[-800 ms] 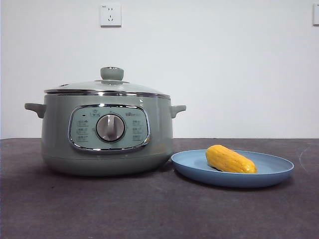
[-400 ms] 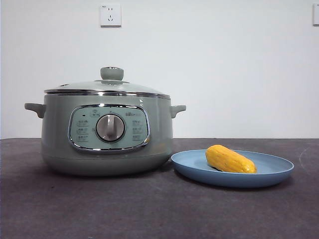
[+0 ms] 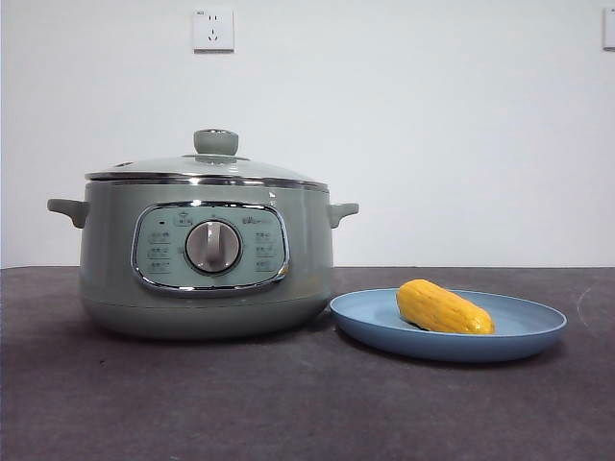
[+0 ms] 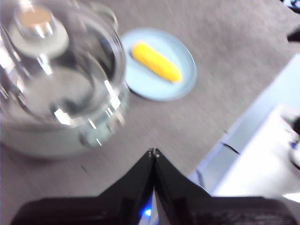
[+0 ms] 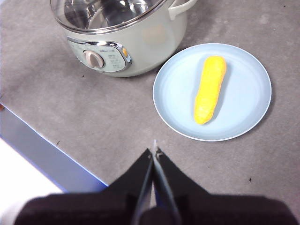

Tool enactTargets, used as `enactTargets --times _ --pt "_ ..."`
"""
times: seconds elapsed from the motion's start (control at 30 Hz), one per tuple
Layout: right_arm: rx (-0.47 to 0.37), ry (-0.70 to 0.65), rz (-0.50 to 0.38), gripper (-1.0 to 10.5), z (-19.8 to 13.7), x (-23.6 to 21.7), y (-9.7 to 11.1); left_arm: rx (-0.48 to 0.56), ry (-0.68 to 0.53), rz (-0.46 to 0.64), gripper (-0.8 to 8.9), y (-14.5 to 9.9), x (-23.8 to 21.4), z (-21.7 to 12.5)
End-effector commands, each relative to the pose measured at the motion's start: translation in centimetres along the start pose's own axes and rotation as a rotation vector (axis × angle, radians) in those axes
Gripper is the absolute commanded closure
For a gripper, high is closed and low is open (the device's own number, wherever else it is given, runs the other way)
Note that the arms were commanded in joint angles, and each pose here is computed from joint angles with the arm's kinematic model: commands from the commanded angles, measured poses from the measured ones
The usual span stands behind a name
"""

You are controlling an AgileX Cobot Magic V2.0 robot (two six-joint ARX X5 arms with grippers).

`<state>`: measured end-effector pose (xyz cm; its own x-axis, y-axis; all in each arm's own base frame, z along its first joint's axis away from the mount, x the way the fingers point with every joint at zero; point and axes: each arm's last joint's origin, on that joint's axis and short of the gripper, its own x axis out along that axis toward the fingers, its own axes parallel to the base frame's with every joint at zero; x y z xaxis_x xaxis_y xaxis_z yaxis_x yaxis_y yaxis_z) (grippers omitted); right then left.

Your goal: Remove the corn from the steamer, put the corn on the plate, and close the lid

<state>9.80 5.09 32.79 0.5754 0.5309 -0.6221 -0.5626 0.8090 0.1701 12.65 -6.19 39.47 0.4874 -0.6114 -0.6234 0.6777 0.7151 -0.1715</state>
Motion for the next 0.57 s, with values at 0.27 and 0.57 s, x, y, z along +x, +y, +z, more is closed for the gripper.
enactTargets --times 0.27,0.57 --pt "-0.002 0.000 -0.002 9.5 0.0 0.1 0.0 0.355 -0.588 0.379 8.16 0.8 -5.0 1.2" --pt "-0.002 0.000 -0.002 9.5 0.0 0.1 0.0 0.336 -0.723 0.710 8.17 2.8 -2.0 -7.3"
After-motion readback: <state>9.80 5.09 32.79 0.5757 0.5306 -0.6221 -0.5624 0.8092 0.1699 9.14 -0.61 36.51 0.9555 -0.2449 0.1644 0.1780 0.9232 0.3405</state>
